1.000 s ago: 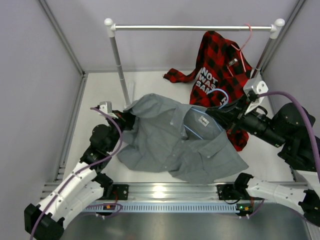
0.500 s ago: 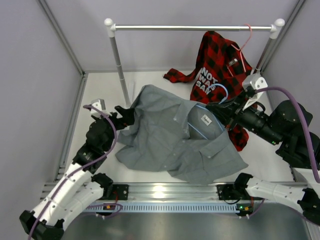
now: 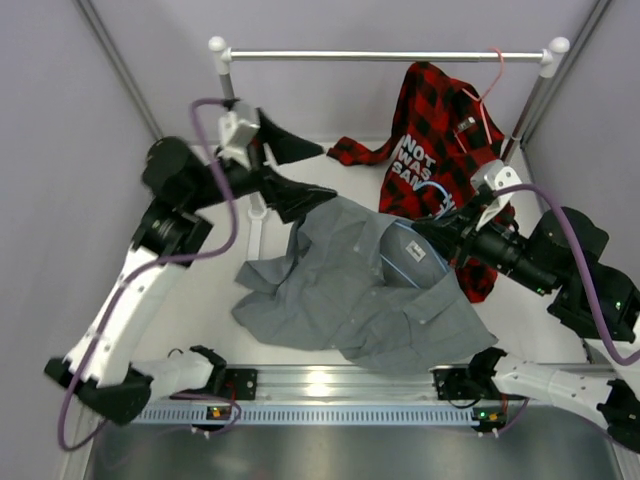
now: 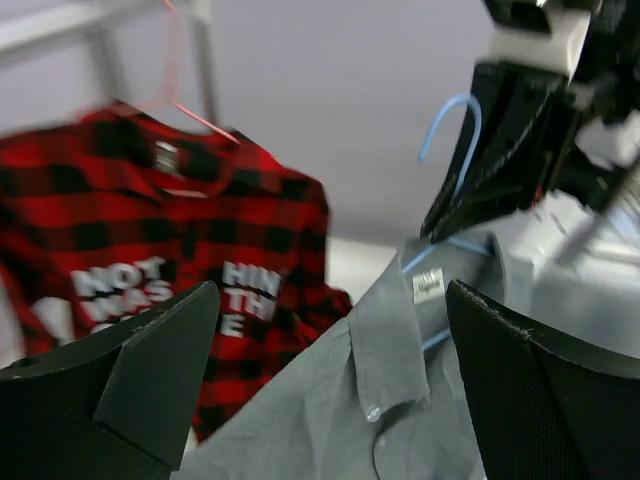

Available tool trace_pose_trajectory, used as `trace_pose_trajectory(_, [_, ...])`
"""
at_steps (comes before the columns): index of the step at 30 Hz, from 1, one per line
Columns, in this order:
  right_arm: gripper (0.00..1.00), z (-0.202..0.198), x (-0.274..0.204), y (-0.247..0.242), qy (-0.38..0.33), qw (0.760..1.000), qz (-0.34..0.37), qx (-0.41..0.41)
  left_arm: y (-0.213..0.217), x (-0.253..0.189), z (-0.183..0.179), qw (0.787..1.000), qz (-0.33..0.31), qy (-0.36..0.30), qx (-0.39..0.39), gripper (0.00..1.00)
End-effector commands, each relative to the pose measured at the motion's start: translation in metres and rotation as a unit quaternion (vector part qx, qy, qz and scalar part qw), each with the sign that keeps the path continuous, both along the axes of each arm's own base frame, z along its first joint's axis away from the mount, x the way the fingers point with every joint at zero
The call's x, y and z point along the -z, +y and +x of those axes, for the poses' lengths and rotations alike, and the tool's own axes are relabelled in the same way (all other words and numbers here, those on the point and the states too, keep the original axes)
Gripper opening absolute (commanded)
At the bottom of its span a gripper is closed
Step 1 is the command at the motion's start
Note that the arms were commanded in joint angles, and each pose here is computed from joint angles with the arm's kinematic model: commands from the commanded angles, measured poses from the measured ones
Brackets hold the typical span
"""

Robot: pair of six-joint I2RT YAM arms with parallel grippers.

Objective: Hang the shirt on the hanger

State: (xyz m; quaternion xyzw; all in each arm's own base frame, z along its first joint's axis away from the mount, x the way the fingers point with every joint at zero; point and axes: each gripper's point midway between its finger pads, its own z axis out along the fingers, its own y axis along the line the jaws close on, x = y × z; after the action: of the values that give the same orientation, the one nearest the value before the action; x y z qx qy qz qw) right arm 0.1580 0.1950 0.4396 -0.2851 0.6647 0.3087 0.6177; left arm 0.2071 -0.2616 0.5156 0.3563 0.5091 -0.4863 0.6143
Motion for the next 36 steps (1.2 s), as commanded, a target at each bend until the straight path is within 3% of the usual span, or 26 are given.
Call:
trace_pose_trajectory(1, [0.00,-0.025,0.000,-0.010,-0.015,0.999,0.009,-0.037,-0.032,0.049,-0.036,0.970,0.088,-0.002,0.227,0.98])
trace_pose_trajectory(2, [0.00,-0.028,0.000,-0.010,-0.016,0.999,0.009,-0.046,-0.035,0.049,-0.051,0.957,0.094,-0.029,0.272,0.98])
trace_pose_trajectory(6, [0.00,-0.036,0.005,-0.010,-0.012,0.998,0.003,-0.065,-0.058,0.070,-0.052,0.944,0.103,-0.037,0.313,0.98])
trace_pose_trajectory(12, [0.00,-0.043,0.014,0.001,-0.003,0.995,-0.010,-0.102,-0.076,0.102,-0.068,0.913,0.117,-0.004,0.392,0.93])
trace_pose_trajectory(18, [0.00,-0.041,0.012,0.004,-0.003,0.995,-0.011,-0.103,-0.093,0.130,-0.063,0.907,0.130,0.036,0.400,0.87])
trace_pose_trajectory(20, [0.00,-0.044,0.009,0.004,-0.006,0.994,-0.008,-0.108,-0.096,0.140,-0.063,0.905,0.134,0.044,0.402,0.65])
trace_pose_trajectory(21, [0.00,-0.045,0.008,0.004,-0.006,0.994,-0.007,-0.113,-0.098,0.143,-0.063,0.906,0.135,0.046,0.398,0.59])
trace_pose_trajectory(25, [0.00,-0.048,0.005,0.007,-0.006,0.992,-0.004,-0.123,-0.105,0.147,-0.065,0.907,0.138,0.045,0.395,0.54])
trace_pose_trajectory(26, [0.00,-0.048,0.007,0.009,-0.003,0.992,-0.006,-0.125,-0.105,0.148,-0.067,0.905,0.138,0.046,0.399,0.48])
trace_pose_trajectory(29, [0.00,-0.044,0.011,0.010,0.002,0.993,-0.009,-0.120,-0.105,0.148,-0.074,0.900,0.137,0.040,0.412,0.16])
trace_pose_trajectory(30, [0.00,-0.042,0.010,0.010,0.002,0.994,-0.004,-0.112,-0.104,0.148,-0.075,0.899,0.137,0.038,0.414,0.00])
trace_pose_trajectory(34, [0.00,-0.043,0.014,0.009,0.007,0.994,0.002,-0.110,-0.096,0.147,-0.081,0.895,0.129,0.004,0.427,0.00])
trace_pose_trajectory(36, [0.39,-0.044,0.015,0.005,0.009,0.994,0.003,-0.107,-0.091,0.144,-0.084,0.887,0.125,0.002,0.444,0.00])
